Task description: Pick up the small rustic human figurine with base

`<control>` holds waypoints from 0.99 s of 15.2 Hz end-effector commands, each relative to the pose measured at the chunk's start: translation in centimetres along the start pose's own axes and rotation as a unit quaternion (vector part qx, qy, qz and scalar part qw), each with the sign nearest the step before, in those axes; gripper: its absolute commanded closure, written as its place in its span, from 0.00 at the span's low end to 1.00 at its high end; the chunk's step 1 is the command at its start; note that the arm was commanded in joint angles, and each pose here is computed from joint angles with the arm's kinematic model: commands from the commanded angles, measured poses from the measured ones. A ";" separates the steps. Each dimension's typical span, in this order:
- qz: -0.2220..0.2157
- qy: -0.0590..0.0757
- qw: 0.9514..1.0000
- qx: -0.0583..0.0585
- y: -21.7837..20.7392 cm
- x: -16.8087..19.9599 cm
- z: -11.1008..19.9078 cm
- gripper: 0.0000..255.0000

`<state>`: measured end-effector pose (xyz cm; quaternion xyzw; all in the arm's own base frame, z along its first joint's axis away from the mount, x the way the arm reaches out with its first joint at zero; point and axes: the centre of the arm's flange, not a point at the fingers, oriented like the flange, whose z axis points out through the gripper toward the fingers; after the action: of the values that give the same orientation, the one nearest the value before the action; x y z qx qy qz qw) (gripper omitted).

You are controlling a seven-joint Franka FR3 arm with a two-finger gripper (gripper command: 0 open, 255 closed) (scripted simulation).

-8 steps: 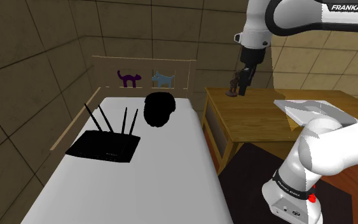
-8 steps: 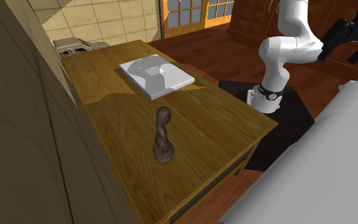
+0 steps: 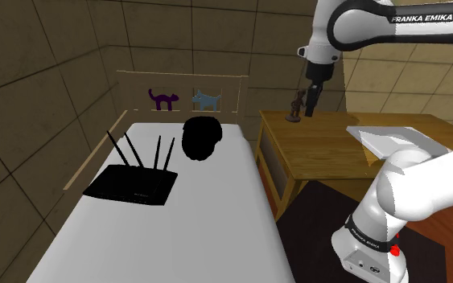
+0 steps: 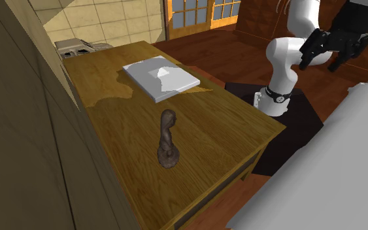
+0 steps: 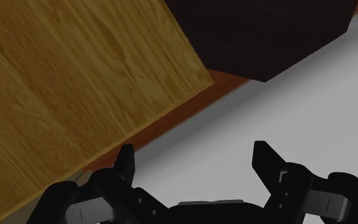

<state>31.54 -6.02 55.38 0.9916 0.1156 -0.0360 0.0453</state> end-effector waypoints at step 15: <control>-0.104 -0.011 0.994 -0.010 19.4 4.4 6.0 0.00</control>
<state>39.38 -23.27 50.60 0.9750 0.2105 -0.0490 0.0511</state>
